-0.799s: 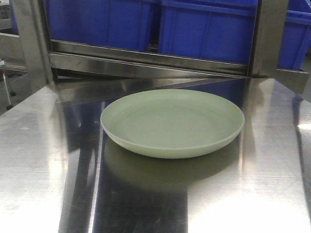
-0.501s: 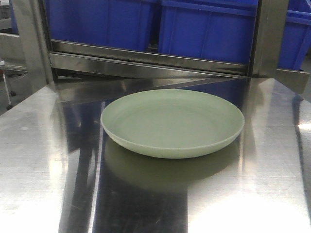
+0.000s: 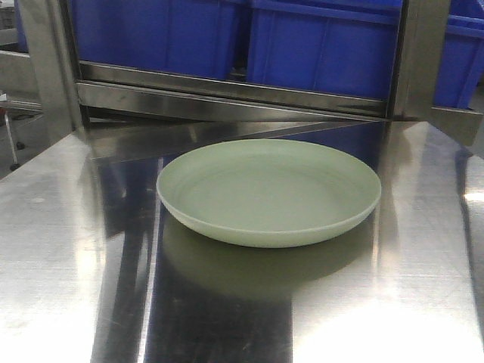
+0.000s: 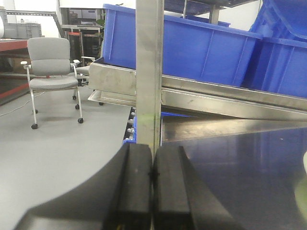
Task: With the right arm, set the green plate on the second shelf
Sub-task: 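Move the right gripper toward the rim of the pale green plate, then close the right gripper on the plate rim farthest from the robot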
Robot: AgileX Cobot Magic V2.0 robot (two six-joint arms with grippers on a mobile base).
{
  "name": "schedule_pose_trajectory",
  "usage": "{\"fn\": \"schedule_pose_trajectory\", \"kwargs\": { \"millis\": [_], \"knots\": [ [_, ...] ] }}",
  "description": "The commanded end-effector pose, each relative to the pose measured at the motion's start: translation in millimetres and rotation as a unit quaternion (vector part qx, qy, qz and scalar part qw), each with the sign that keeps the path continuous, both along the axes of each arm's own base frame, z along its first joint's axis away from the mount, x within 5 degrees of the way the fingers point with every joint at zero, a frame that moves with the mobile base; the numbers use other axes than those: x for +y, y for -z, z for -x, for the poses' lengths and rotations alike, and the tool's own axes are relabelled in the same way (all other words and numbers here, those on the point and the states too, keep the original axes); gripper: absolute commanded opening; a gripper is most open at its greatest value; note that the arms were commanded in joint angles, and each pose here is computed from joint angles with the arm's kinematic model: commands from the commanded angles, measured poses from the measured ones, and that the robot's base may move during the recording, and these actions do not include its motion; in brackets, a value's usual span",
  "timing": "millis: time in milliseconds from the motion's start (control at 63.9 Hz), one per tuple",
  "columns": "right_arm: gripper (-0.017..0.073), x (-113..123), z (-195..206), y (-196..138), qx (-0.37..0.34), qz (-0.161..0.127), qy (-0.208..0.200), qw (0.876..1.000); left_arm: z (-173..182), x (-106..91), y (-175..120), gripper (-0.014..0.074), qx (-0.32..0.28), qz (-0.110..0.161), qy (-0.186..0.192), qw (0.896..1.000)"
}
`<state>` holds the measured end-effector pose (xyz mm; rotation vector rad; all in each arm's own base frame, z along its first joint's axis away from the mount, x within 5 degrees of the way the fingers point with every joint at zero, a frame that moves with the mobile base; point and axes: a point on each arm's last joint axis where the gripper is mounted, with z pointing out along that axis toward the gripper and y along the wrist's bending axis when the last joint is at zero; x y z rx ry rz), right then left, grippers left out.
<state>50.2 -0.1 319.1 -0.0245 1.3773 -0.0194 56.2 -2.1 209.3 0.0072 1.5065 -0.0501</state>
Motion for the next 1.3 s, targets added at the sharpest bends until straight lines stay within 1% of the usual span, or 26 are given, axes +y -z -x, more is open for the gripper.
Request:
{"fn": "schedule_pose_trajectory", "kwargs": {
  "millis": [0,94,141,172,235,251,282,298,329,407,470,517,579,626,705,783,830,877,971,1128,1206,1284],
  "knots": [
    [0.0056,0.8,-14.6,-45.0,-0.016,-0.032,-0.009,0.999,0.2,0.1,5.6,0.013,-0.03,0.005,0.001,1.0],
    [0.0056,2.0,-42.3,-68.2,0.033,-0.07,-0.019,0.997,0.2,0.1,5.6,0.013,-0.03,0.005,0.001,1.0],
    [0.0056,3.2,-59.3,-76.7,0.064,-0.091,-0.025,0.994,0.2,0.1,5.6,0.013,-0.03,0.005,0.001,1.0],
    [0.0056,4.9,-71.5,-80.3,0.09,-0.113,-0.033,0.989,0.2,0.1,5.6,0.013,-0.03,0.005,0.001,1.0],
    [0.0056,9.7,-90.6,-81.7,0.149,-0.155,-0.051,0.975,0.2,0.1,5.6,0.013,-0.03,0.005,0.001,1.0],
    [0.0056,11.7,-97.9,-82.0,0.167,-0.169,-0.058,0.97,0.2,0.1,5.6,0.013,-0.03,0.005,0.001,1.0],
    [0.0056,16.1,-106.3,-81.0,0.204,-0.186,-0.072,0.958,0.2,0.1,5.6,0.013,-0.03,0.005,0.001,1.0],
    [0.0056,18.2,-113.2,-78.0,0.226,-0.19,-0.077,0.953,0.2,0.1,5.6,0.013,-0.03,0.005,0.001,1.0],
    [0.0056,22.5,-120.6,-74.0,0.259,-0.189,-0.087,0.943,0.2,0.1,5.6,0.013,-0.03,0.005,0.001,1.0],
    [0.0056,34.9,-139.3,-64.7,0.309,-0.177,-0.115,0.927,0.2,0.1,5.6,0.013,-0.03,0.005,0.001,1.0],
    [0.0057,44.1,-151.6,-55.4,0.335,-0.184,-0.128,0.915,0.2,0.1,5.6,0.013,-0.03,0.005,0.001,1.0],
    [0.0061,49.4,-157.4,-49.3,0.352,-0.183,-0.135,0.908,0.2,0.1,5.6,0.013,-0.03,0.005,0.001,1.0],
    [0.0076,56.9,-164.5,-40.0,0.379,-0.185,-0.145,0.895,0.2,0.1,5.6,0.013,-0.03,0.005,0.001,1.0],
    [0.0113,61.4,-169.8,-32.8,0.399,-0.189,-0.15,0.885,0.2,0.1,5.6,0.013,-0.03,0.005,0.001,1.0],
    [0.0213,67.2,-178.3,-22.0,0.426,-0.202,-0.154,0.868,0.2,0.1,5.6,0.013,-0.03,0.005,0.001,1.0],
    [0.0356,71.1,-188.4,-10.4,0.45,-0.219,-0.152,0.853,0.2,0.1,5.6,0.013,-0.03,0.005,0.001,1.0],
    [0.0414,72.7,-192.6,-5.5,0.459,-0.227,-0.152,0.846,0.2,0.1,5.6,0.013,-0.03,0.005,0.001,1.0],
    [0.0447,74.6,-197.8,0.9,0.47,-0.236,-0.15,0.837,0.2,0.1,5.6,0.013,-0.03,0.005,0.001,1.0],
    [0.0471,77.4,-204.6,10.2,0.487,-0.251,-0.148,0.824,0.2,0.1,5.6,0.013,-0.03,0.005,0.001,1.0],
    [0.047,83.4,-216.3,29.1,0.516,-0.252,-0.141,0.807,0.2,0.1,5.6,0.013,-0.03,0.005,0.001,1.0],
    [0.047,86.5,-223.7,40.8,0.532,-0.268,-0.136,0.792,0.2,0.1,5.6,0.013,-0.03,0.005,0.001,1.0],
    [0.047,88.4,-231.0,54.4,0.549,-0.274,-0.128,0.779,0.2,0.1,5.6,0.013,-0.03,0.005,0.001,1.0]
  ]
}}
